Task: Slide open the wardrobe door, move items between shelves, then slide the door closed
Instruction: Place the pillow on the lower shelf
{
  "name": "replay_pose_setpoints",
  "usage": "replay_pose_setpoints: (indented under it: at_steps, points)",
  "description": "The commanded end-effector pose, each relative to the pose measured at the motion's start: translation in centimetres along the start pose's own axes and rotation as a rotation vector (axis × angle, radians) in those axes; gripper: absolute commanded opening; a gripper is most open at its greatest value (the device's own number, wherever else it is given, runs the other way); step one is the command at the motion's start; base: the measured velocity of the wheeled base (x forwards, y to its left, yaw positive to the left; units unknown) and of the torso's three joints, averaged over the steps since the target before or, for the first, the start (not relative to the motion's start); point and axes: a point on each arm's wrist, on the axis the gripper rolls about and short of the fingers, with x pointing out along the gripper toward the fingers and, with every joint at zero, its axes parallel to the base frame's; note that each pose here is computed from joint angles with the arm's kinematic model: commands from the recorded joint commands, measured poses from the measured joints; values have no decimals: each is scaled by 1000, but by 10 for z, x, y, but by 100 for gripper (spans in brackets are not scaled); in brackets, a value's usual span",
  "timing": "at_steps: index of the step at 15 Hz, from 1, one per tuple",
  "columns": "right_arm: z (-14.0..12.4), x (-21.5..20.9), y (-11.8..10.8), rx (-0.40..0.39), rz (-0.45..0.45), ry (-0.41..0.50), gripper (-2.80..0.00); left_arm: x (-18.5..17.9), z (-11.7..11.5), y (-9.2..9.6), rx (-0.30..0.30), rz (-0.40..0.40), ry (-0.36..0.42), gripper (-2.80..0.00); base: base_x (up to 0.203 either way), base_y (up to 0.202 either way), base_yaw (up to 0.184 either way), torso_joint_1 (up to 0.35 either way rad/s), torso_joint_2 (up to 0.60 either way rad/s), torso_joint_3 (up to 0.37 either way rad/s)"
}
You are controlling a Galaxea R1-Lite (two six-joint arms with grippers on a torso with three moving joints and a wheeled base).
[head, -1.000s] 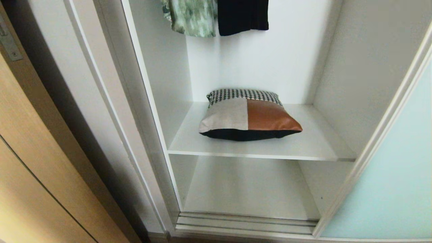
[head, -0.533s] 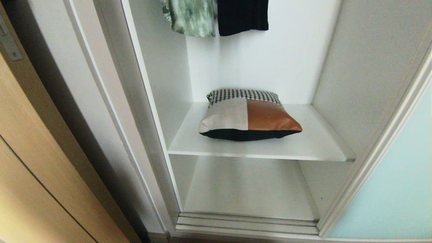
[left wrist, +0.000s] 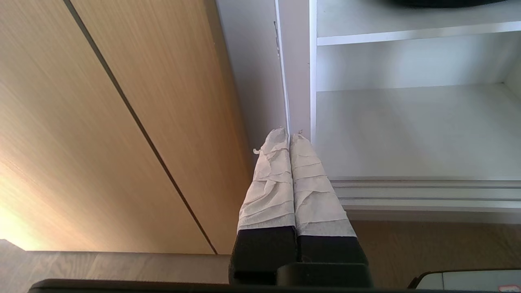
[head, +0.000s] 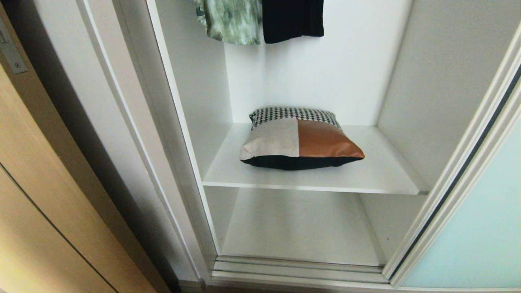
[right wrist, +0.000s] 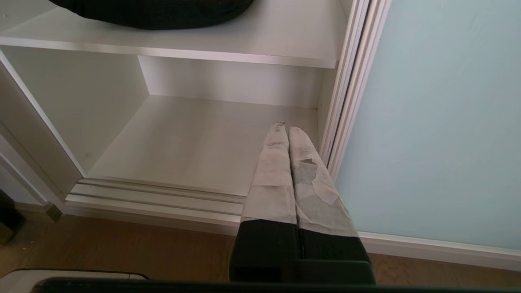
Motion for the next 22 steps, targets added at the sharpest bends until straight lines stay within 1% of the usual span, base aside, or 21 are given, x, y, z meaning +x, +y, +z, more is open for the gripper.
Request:
replay_pose_setpoints:
  at_steps: [1, 4, 6, 7, 8, 9, 10, 11, 14, 16, 17, 20, 22]
  points:
    - [0, 0, 0, -3, 0, 0, -280, 0, 0, 0, 1, 0, 4, -280, 0, 0, 0, 0, 0, 0]
    - [0, 0, 0, -12, 0, 1, -280, 0, 0, 0, 1, 0, 4, -280, 0, 0, 0, 0, 0, 0]
    - [-1, -1, 0, -25, -1, 27, -280, 0, 0, 0, 1, 0, 4, -280, 0, 0, 0, 0, 0, 0]
    - [0, -1, 0, -41, -2, 21, -280, 0, -1, 0, 1, 0, 6, -280, 0, 0, 0, 0, 0, 0]
    - [12, -4, 0, -51, -9, -14, -280, 0, 0, 0, 1, -1, 4, -280, 0, 0, 0, 0, 0, 0]
    - [33, -10, 0, -53, -17, -60, -280, 0, 0, 0, -1, 1, 4, -280, 0, 0, 0, 0, 0, 0]
    - [60, -16, 0, -54, -22, -104, -280, 0, 0, 0, 1, -1, 4, -280, 0, 0, 0, 0, 0, 0]
    - [85, -19, 1, -56, -21, -121, -280, 0, -1, 0, -1, -1, 5, -280, 0, 0, 0, 0, 0, 0]
    - [141, 2, 3, -47, 16, -53, -280, 0, 0, 0, -1, 0, 5, -280, 0, 0, 0, 0, 0, 0]
    - [176, 35, 4, -19, 74, 19, -280, 0, 0, 0, -2, 1, 4, -280, 0, 0, 0, 0, 0, 0]
    - [189, 56, 5, 3, 108, 65, -280, 0, -1, 0, -1, 0, 5, -280, 0, 0, 0, 0, 0, 0]
    - [213, 125, 12, 89, 236, 204, -280, 0, 0, 0, -1, -1, 4, -280, 0, 0, 0, 0, 0, 0]
    - [218, 168, 25, 158, 328, 293, -280, 0, 0, 0, -1, 0, 5, -280, 0, 0, 0, 0, 0, 0]
